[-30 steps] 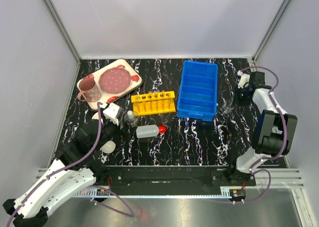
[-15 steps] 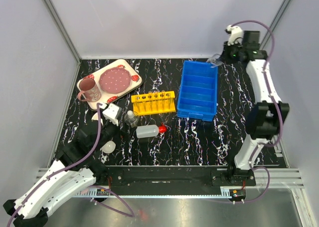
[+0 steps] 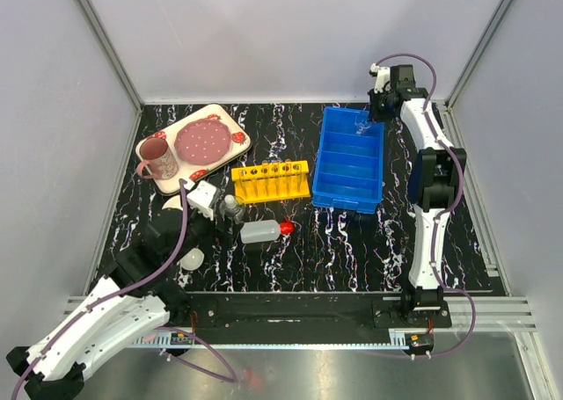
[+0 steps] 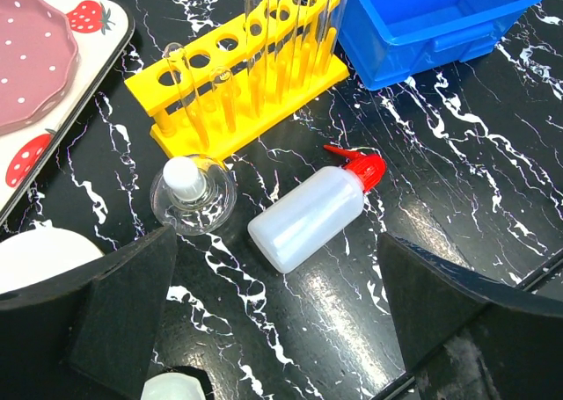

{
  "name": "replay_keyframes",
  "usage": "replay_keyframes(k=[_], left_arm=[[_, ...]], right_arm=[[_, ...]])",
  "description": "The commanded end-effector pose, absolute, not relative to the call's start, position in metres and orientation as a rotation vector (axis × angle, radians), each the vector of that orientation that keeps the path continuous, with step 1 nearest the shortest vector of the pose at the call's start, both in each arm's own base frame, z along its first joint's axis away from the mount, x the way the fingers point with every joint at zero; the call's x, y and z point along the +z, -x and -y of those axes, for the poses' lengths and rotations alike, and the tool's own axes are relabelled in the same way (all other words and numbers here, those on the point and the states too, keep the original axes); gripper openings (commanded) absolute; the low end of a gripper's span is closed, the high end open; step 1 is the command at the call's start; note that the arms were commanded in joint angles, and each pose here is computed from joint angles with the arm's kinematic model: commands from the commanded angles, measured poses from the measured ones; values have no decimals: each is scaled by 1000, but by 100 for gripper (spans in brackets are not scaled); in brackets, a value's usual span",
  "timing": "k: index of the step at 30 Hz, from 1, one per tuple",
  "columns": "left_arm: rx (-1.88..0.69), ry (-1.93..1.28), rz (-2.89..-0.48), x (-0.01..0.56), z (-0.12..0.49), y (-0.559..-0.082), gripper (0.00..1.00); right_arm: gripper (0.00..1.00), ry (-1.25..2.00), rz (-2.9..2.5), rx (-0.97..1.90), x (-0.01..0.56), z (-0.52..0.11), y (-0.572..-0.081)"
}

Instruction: Organize the chemistry lab equipment

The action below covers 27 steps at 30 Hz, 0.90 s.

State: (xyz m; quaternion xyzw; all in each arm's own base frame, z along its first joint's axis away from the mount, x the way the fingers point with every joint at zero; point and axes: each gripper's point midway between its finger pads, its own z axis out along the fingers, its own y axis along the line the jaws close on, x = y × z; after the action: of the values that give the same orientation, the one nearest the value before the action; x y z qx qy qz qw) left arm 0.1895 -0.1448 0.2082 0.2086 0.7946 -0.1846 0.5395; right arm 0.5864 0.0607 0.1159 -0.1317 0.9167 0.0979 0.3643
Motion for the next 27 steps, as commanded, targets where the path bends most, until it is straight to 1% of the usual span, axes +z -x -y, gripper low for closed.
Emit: replay_keyframes(k=[1,4,8,10,15,22,26,27], left_arm=[[-457,-499,-1837,219,152,-197,99],[-476,-515,-1843,217,156,-195,99],[-512,-553,-1861,212,165,-193,99],[-528,-568,-1877,209,170,-193,99],[-611,-571,-1920,207,183,-188,99],[-695,-554,-1968,201,194,-183,99],[-712,-546,-2001,195,197,-181,99],[-718,-548,-2007,194,198,-180,99]], right_arm=[[8,339,-2267,145,144,-58,-608],[9,354,-2276,136,137,-62,-608],[14,369,-2295,132,128,-65,-604],[15,373,-2296,131,129,-65,-603],[22,382,-2290,125,136,-65,-598],[23,389,-2297,124,133,-66,-594],[25,404,-2263,145,160,-69,-585],[27,423,-2221,163,184,-72,-580]])
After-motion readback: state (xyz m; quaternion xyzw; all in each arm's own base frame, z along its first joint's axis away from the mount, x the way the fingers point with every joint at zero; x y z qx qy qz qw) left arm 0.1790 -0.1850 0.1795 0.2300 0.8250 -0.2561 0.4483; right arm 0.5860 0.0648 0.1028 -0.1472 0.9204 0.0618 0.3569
